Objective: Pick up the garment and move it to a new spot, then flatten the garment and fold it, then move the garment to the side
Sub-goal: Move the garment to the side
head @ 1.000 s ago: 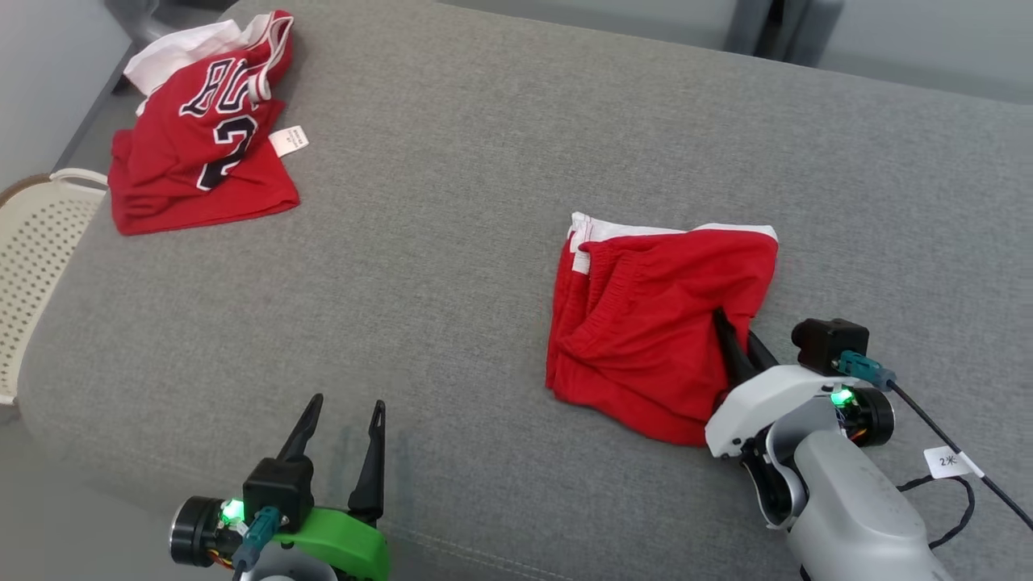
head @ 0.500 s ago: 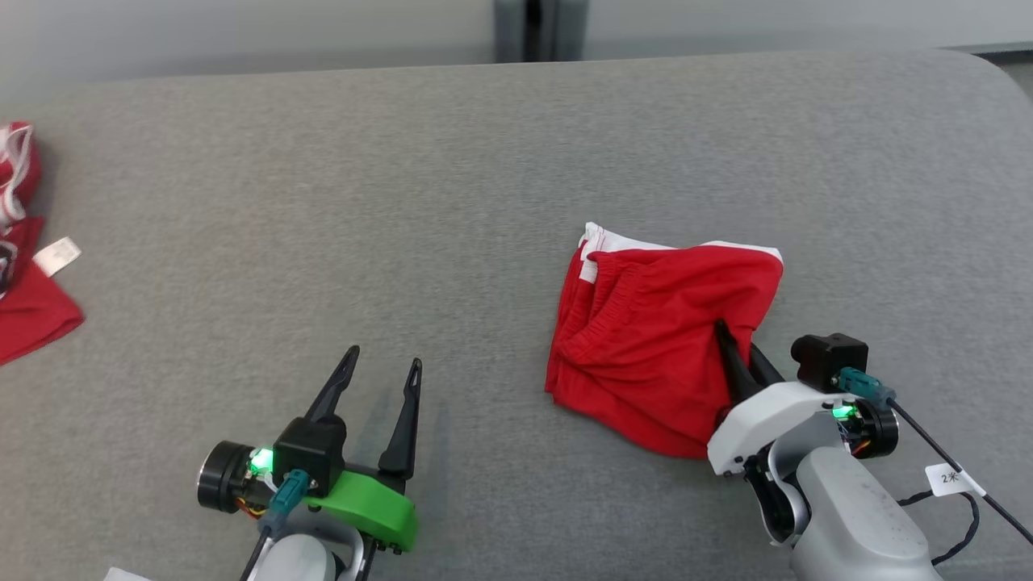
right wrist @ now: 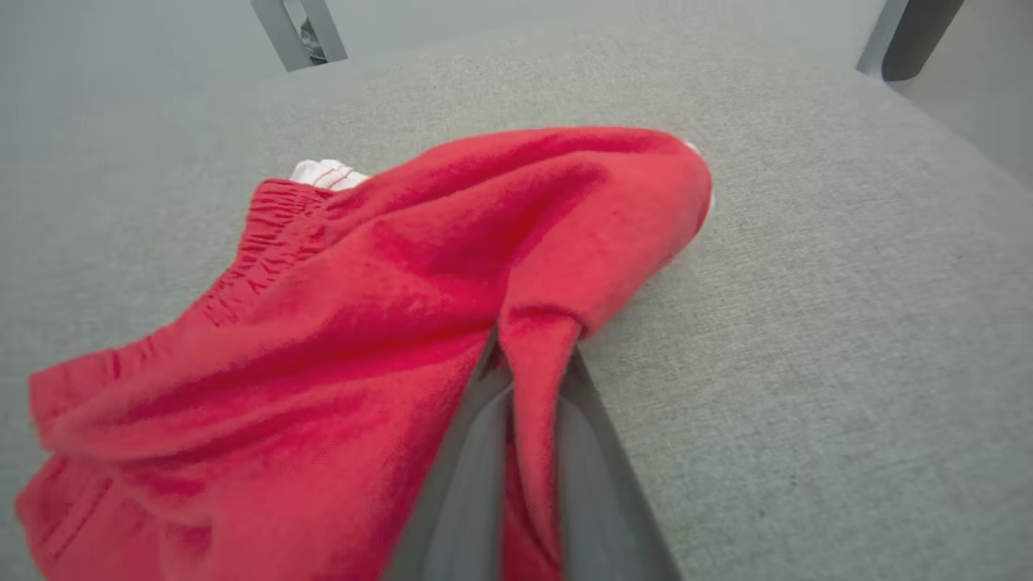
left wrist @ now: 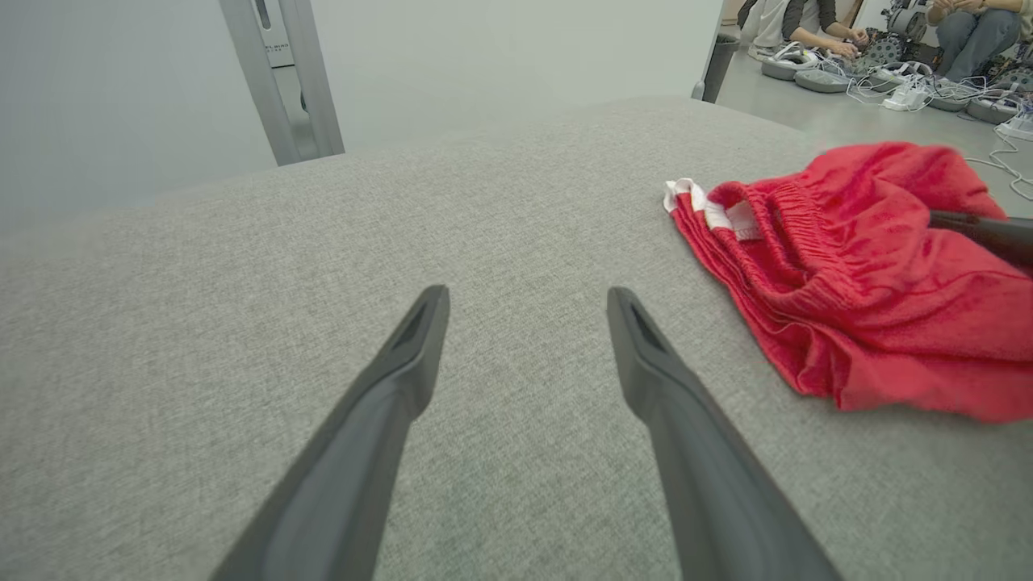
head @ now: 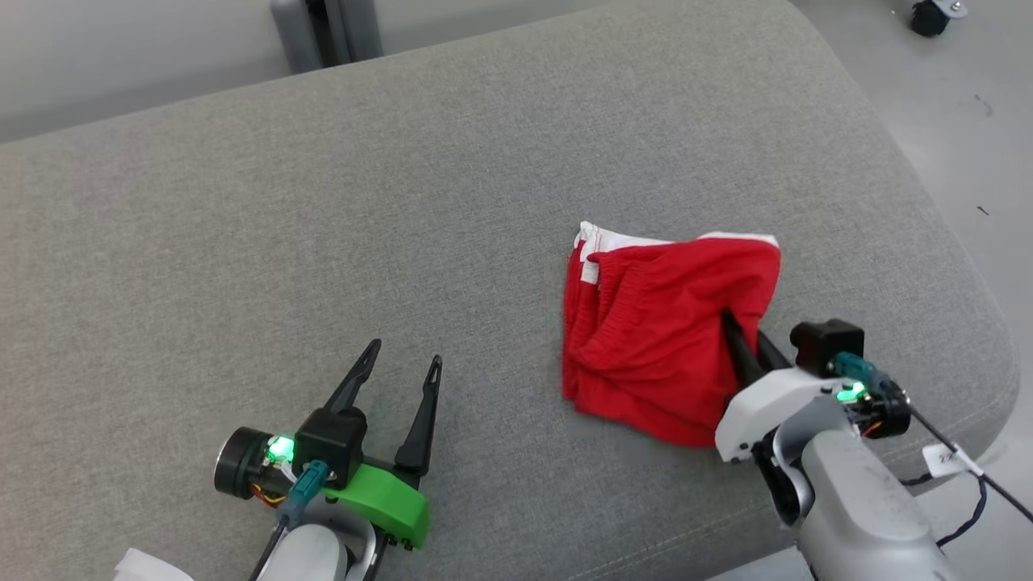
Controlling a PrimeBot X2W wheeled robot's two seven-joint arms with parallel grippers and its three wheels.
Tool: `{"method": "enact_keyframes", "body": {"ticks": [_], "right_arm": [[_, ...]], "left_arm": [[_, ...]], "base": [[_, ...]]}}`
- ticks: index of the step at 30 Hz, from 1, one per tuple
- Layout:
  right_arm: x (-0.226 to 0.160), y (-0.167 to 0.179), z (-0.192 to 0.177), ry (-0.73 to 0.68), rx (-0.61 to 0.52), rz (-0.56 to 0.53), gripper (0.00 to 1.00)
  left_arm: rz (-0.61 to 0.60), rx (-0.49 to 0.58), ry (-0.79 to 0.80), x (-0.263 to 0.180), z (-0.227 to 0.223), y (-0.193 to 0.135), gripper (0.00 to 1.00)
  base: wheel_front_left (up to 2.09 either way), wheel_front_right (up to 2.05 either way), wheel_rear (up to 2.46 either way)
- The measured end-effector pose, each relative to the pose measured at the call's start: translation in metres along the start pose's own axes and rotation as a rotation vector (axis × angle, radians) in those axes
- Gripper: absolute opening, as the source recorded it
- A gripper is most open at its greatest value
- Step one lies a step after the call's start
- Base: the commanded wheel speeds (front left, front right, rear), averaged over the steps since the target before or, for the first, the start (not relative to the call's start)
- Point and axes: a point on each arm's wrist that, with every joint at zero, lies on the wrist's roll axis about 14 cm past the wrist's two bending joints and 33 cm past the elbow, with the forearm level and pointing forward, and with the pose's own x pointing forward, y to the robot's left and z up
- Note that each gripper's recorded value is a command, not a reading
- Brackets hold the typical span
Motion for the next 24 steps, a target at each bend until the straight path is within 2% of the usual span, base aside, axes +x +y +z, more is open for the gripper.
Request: {"method": "enact_keyframes", "body": {"ticks": [4, 11, 17, 24], "right_arm": [[0.012, -0.026, 0.008, 0.014, -0.126, -0.044, 0.00], [0.049, -0.069, 0.041, 0.012, -0.294, -0.101, 0.00], [0.082, -0.099, 0.062, 0.040, -0.394, -0.157, 0.00], [0.110, -0.121, 0.073, 0.051, -0.441, -0.225, 0.00]], "left_arm": [[0.002, -0.004, 0.028, -0.001, -0.011, 0.005, 1.00], [0.109, 0.001, 0.046, -0.017, -0.018, 0.044, 1.00], [0.191, -0.004, 0.062, -0.031, -0.025, 0.071, 1.00], [0.274, -0.008, 0.071, -0.043, -0.030, 0.099, 1.00]], "base": [[0.00, 0.00, 0.00], [0.00, 0.00, 0.00], [0.00, 0.00, 0.00], [0.00, 0.00, 0.00]]}}
